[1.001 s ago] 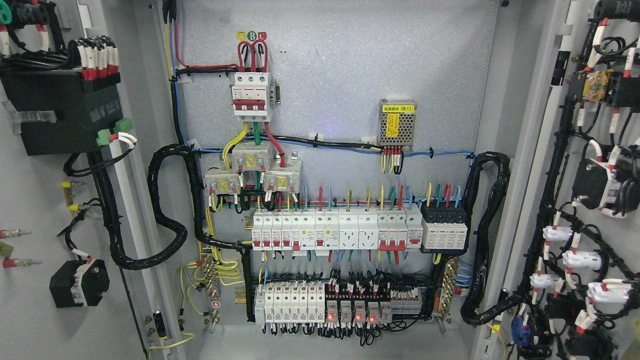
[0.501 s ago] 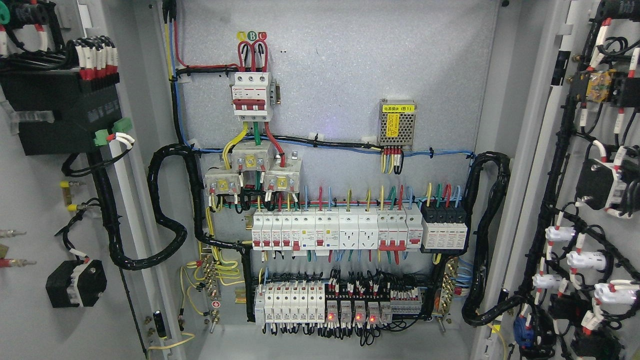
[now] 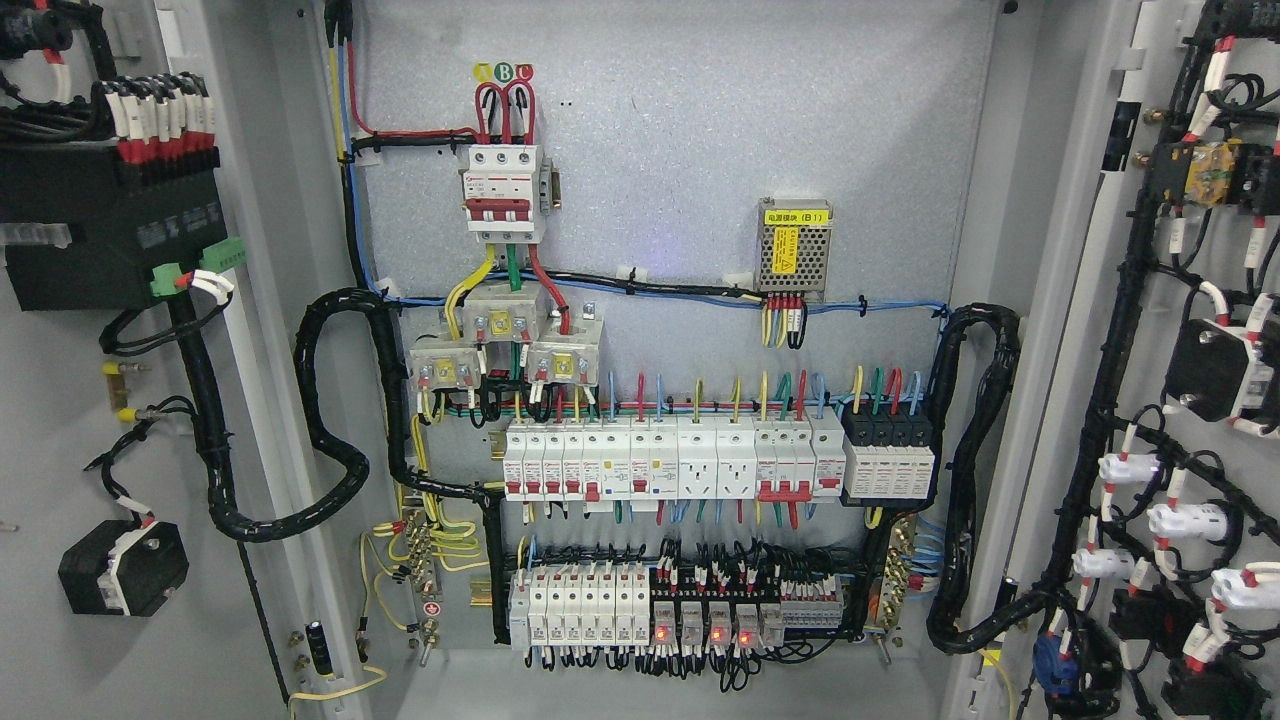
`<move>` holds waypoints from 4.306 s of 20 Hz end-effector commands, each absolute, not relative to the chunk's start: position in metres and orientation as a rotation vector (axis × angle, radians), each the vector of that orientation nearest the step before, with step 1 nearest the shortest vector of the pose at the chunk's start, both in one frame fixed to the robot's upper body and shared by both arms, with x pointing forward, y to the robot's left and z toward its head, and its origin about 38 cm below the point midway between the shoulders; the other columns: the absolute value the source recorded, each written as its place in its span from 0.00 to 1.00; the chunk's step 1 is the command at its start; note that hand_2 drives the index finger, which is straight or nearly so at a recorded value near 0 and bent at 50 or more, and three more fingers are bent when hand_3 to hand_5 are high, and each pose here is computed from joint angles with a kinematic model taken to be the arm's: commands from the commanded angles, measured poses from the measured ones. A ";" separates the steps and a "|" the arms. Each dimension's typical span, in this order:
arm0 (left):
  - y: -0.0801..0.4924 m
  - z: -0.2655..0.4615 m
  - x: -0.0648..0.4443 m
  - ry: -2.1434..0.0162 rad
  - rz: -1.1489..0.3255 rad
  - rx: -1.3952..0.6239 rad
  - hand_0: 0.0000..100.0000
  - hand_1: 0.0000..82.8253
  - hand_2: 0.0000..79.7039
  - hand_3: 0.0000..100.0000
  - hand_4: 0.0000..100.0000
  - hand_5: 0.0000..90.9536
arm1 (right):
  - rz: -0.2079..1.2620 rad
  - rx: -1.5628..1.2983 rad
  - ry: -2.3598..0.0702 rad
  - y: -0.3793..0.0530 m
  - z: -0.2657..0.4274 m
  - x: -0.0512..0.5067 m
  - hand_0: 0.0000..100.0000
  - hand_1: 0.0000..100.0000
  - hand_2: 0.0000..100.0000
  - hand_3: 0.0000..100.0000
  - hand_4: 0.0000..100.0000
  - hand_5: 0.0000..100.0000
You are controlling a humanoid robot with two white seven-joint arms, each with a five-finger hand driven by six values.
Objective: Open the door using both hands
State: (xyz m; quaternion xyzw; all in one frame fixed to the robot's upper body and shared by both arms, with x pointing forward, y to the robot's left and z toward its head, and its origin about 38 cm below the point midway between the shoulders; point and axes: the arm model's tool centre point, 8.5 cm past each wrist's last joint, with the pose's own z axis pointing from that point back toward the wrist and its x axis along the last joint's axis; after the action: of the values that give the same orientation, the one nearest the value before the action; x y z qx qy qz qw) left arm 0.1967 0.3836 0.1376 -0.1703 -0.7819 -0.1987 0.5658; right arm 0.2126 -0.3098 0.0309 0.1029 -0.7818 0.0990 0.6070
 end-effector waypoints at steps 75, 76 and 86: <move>0.341 0.114 0.274 -1.748 -0.377 -0.481 0.30 0.00 0.03 0.03 0.04 0.00 | 0.200 0.421 -1.807 -0.208 0.024 0.274 0.22 0.00 0.00 0.00 0.00 0.00; 0.324 0.103 0.273 -1.734 -0.371 -0.469 0.30 0.00 0.03 0.03 0.04 0.00 | 0.202 0.399 -1.809 -0.201 0.024 0.275 0.22 0.00 0.00 0.00 0.00 0.00; 0.227 0.051 0.266 -1.653 -0.066 -0.335 0.30 0.00 0.03 0.03 0.04 0.00 | 0.197 0.468 -1.719 -0.155 0.026 0.274 0.22 0.00 0.00 0.00 0.00 0.00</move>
State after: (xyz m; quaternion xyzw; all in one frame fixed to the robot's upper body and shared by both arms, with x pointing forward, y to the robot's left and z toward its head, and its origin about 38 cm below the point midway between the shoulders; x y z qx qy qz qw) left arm 0.2689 0.3525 0.0629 -0.0738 -0.7246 -0.0775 0.6808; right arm 0.2769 -0.2110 0.0175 0.1535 -0.7512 0.0823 0.6367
